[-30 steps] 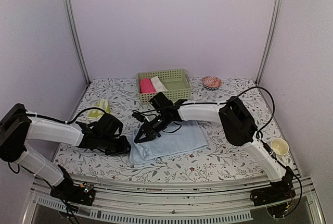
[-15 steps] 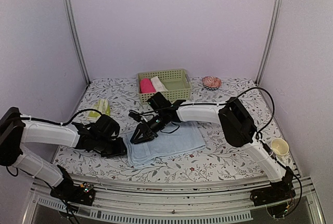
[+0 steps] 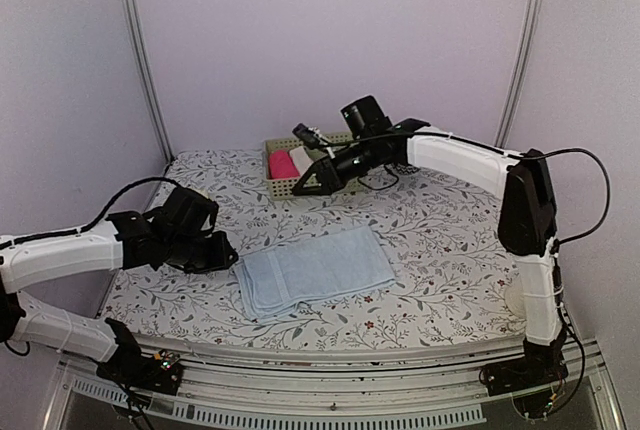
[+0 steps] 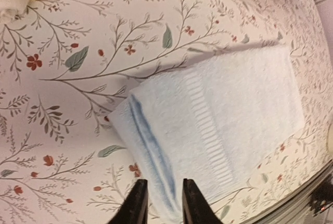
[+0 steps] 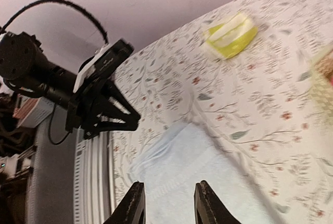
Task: Roll the towels
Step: Fold the towel at the center of the board, then rotate the towel at the center of the board.
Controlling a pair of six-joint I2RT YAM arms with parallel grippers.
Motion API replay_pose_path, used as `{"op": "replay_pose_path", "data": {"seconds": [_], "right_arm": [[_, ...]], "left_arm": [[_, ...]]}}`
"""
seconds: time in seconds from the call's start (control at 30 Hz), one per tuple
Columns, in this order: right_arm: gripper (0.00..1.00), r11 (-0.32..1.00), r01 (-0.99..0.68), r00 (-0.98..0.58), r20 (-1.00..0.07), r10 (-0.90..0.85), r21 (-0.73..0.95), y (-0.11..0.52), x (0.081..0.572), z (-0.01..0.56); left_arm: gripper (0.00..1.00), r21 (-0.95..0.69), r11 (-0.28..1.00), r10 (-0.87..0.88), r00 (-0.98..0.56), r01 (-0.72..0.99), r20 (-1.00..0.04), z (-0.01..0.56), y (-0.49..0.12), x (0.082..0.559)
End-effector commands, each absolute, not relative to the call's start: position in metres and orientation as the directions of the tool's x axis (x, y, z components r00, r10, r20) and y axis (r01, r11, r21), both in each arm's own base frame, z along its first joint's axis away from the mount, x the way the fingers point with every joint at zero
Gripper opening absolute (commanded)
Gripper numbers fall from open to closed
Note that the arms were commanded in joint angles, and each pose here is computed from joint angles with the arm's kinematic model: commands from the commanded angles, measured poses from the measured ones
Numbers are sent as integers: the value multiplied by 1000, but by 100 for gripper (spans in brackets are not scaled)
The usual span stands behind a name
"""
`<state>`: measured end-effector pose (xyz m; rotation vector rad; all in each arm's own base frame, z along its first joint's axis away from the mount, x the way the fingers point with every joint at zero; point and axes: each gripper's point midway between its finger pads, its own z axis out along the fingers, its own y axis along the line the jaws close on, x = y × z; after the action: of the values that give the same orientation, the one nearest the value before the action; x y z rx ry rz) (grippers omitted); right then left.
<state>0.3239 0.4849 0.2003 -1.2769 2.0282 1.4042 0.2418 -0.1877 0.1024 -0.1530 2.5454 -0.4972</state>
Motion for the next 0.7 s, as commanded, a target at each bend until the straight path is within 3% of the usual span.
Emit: {"op": "replay_pose_path", "data": {"seconds": [0.0,0.03,0.07,0.13,0.17,0.23,0.3,0.43,0.67], "right_arm": [[35,288,-947,-273,-827,-490,142,420,377,243],[37,338,-937,-255,-828,-499,85,406,388,243],[52,378,-925,-249,-826,-505,48,393,396,240],[97,416,-898,-350,-807,-476,144,370,404,221],[99,378,-901,-389,-783,-485,213,364,400,206],[95,330,-906,-414,-711,-569,264,361,390,172],[75,287,-912,-409,-674,-615,292,360,380,147],[50,263,-895,-438,-597,-673,360,356,361,101],[38,349,-857,-498,-439,-748,378,334,348,25]], "left_arm": [[10,-386,909,-88,-833,156,-546,127,-225,262],[3,-391,902,-68,-836,181,-544,125,-233,265],[0,-396,896,-49,-841,202,-538,122,-242,267],[0,-396,892,-15,-860,220,-511,110,-255,270],[0,-388,894,4,-870,224,-494,101,-260,271],[0,-371,900,34,-884,231,-467,88,-268,271],[0,-363,901,57,-895,237,-443,75,-274,270],[0,-341,914,81,-923,219,-377,49,-269,259],[0,-217,962,100,-955,164,-279,9,-227,235]]}}
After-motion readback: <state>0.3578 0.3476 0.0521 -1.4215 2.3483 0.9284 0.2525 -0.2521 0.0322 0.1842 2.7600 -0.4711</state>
